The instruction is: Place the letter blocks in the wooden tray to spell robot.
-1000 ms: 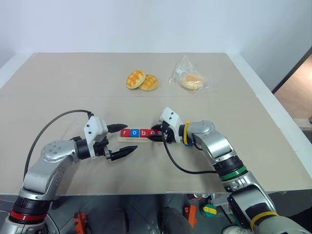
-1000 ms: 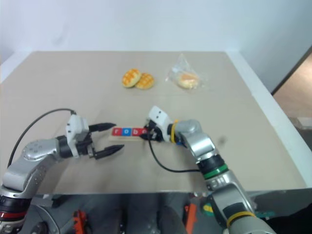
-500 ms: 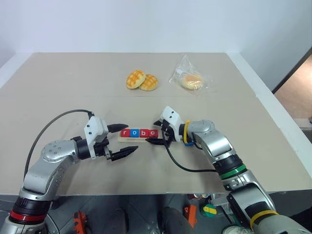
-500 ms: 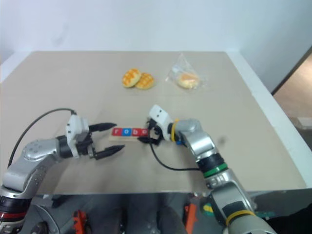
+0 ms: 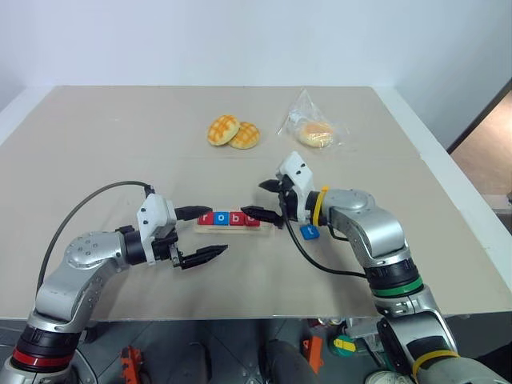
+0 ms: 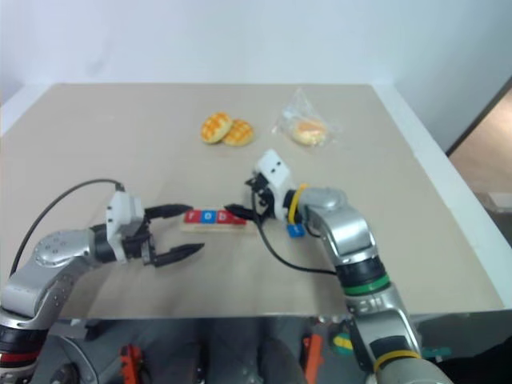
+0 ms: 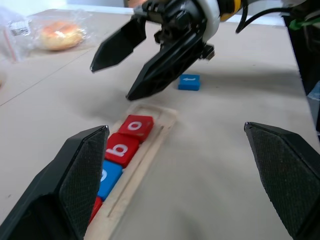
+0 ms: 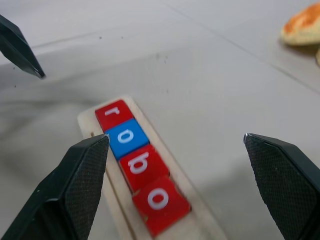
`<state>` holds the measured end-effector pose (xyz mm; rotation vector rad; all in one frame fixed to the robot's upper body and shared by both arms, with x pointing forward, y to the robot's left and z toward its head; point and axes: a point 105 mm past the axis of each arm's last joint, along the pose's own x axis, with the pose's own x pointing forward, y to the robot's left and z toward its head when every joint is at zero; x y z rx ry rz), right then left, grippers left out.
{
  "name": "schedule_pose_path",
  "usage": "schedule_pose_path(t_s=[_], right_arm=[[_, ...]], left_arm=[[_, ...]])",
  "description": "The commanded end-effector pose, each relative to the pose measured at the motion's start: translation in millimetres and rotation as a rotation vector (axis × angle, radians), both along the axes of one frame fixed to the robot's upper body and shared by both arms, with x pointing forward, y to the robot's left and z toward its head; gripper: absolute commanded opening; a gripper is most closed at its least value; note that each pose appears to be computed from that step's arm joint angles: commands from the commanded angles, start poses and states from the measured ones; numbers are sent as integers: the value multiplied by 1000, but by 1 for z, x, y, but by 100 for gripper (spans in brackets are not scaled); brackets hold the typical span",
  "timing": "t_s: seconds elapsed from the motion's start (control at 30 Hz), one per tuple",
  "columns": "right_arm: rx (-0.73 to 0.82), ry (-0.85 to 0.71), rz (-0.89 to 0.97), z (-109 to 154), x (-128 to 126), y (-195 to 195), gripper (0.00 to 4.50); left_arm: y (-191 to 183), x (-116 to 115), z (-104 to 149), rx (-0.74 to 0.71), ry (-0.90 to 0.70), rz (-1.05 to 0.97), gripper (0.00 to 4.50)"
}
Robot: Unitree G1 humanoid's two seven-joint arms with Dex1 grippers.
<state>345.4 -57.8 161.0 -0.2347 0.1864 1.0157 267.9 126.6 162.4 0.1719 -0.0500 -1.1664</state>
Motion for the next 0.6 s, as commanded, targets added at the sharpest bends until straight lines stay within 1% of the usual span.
schedule_pose_path(t_s=[0.03,0.1,0.13,0.23,0.27,0.3,0.33,0.37,0.6], right_arm=[[15,-20,-6,2,-13,0,328],[8,-6,-16,-5,-17,1,267],[10,-2,-27,-6,-17,0,226],[18,3,-59,-8,-16,-3,126],[21,5,-69,-9,-16,-3,73],[22,5,-78,-9,-15,-5,52],[21,4,-84,-9,-15,-5,13],[22,4,-90,-10,-15,-6,6],[-3,8,-102,-21,-18,-6,6]], left_arm=[[4,-4,12,-54,4,3,450],[4,-3,12,-55,11,4,450],[4,-3,11,-51,12,5,450],[4,-2,9,-39,13,7,450],[4,-2,8,-34,13,8,450],[4,-2,8,-31,13,9,450],[5,-2,7,-30,14,10,450],[5,-2,7,-28,14,11,450],[5,-1,6,-12,5,19,450]])
